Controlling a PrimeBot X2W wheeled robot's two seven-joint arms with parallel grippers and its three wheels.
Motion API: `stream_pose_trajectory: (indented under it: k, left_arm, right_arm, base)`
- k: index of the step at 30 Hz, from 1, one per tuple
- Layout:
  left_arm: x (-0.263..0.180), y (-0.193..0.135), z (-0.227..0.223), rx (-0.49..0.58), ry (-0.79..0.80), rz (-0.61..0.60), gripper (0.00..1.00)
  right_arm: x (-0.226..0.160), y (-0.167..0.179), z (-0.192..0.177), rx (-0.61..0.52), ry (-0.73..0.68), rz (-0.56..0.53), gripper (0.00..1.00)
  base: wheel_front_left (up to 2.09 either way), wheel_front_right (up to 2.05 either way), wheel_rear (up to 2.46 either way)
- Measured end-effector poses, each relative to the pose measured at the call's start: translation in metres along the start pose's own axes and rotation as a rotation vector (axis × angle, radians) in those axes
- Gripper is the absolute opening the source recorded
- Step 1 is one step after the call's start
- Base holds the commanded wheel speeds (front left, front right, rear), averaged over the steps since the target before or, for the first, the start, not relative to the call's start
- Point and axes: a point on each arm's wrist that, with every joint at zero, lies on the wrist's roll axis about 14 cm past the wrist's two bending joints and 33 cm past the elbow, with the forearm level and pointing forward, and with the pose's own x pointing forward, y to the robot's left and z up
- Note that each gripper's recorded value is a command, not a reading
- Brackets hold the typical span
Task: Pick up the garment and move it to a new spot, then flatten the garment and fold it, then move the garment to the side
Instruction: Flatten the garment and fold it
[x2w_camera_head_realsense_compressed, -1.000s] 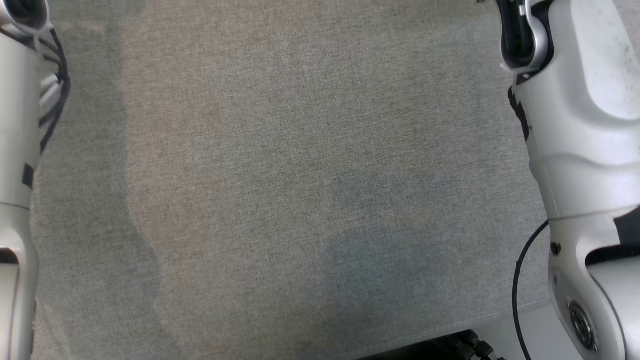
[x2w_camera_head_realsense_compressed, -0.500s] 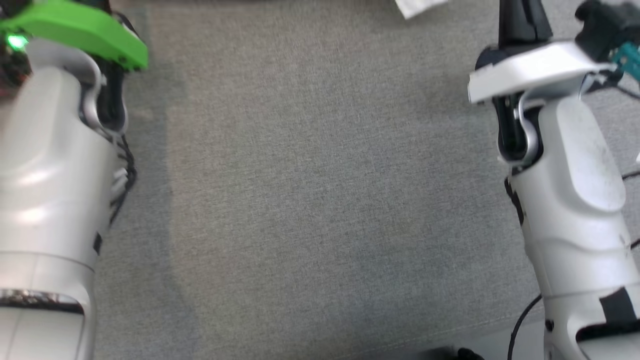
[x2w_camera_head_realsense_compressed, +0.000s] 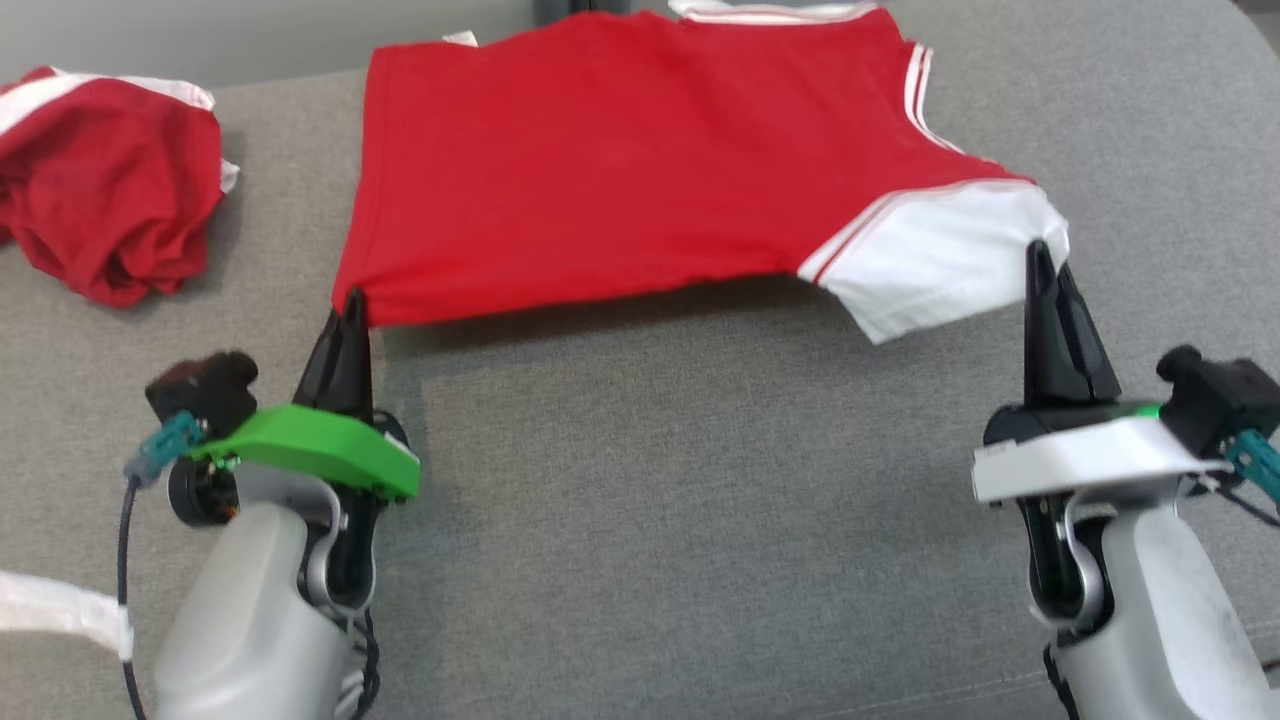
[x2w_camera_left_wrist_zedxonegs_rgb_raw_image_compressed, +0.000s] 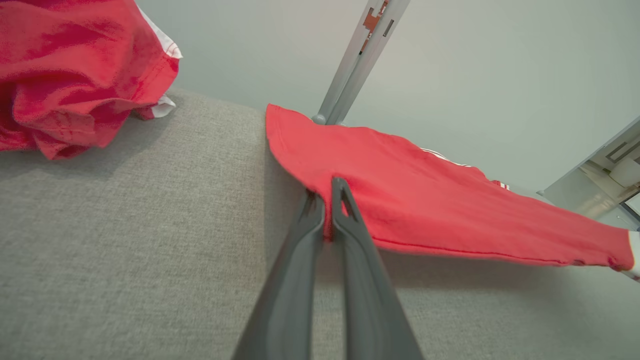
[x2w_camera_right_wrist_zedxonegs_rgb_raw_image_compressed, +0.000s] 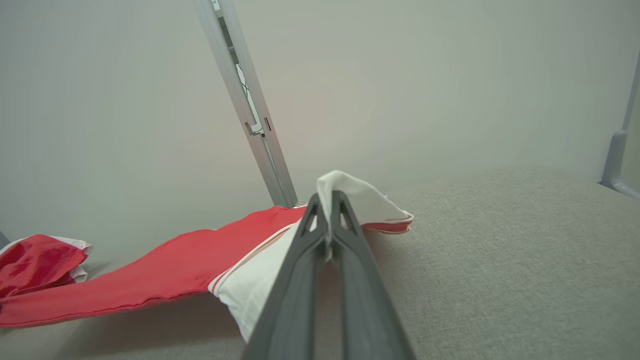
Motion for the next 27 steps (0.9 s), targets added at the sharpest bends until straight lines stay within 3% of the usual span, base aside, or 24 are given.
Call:
stream_pose_trajectory:
  k: [9,14,27]
  left_arm:
    - [-0.094,-0.012,-0.003,-0.044,-0.053,0.059,0.0]
    - [-0.126,-0.018,0.0,-0.057,-0.051,0.086,0.0]
    - [-0.141,-0.011,-0.025,-0.104,0.054,0.161,0.0]
  right_arm:
    - [-0.079,0.001,0.033,0.038,-0.027,-0.021,0.0]
    - [-0.111,-0.001,0.023,0.069,0.039,-0.037,0.0]
    - [-0.113,-0.002,-0.03,0.078,0.193,-0.048,0.0]
  base:
    - [0.0,0.0,0.0]
    - [0.0,0.0,0.0]
    - [0.0,0.0,0.0]
